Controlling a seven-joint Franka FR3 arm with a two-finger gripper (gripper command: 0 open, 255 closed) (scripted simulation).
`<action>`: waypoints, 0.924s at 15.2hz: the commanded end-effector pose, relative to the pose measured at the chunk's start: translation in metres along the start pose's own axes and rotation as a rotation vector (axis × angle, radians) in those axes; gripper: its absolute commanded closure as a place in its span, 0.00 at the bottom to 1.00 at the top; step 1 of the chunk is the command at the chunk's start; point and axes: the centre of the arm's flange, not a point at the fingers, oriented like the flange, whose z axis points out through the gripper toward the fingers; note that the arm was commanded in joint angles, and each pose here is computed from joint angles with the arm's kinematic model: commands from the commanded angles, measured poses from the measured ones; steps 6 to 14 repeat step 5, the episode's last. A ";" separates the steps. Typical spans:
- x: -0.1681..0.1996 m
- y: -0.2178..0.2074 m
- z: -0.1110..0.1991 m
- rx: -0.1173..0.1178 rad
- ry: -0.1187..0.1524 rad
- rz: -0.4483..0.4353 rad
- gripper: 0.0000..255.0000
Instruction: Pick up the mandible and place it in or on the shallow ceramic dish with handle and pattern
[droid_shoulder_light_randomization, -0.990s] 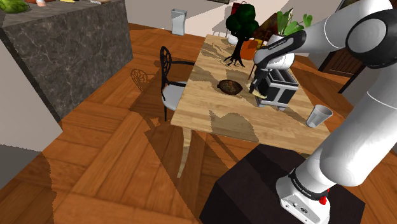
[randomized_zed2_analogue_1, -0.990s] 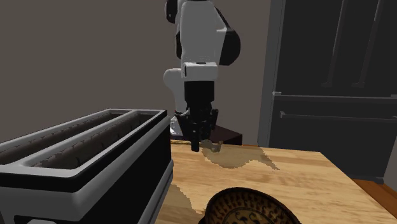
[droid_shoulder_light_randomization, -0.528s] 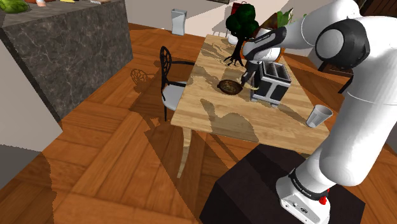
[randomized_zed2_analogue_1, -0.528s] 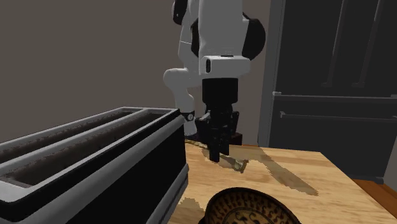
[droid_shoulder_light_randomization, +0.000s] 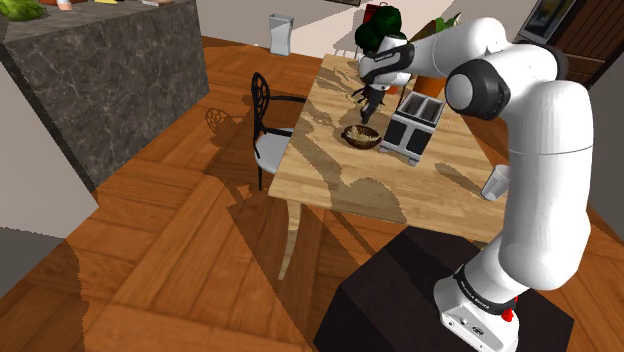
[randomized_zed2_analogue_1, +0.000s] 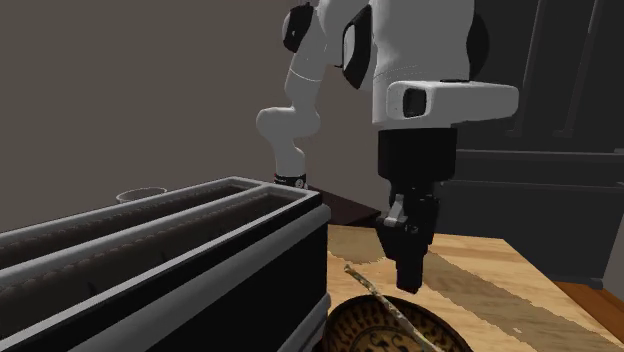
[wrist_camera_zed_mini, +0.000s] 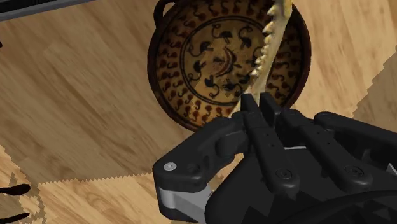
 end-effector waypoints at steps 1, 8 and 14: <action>0.006 0.001 0.008 0.001 0.000 0.000 1.00; 0.017 0.004 0.019 0.037 -0.047 0.370 0.00; 0.017 0.004 0.019 0.037 -0.047 0.370 0.00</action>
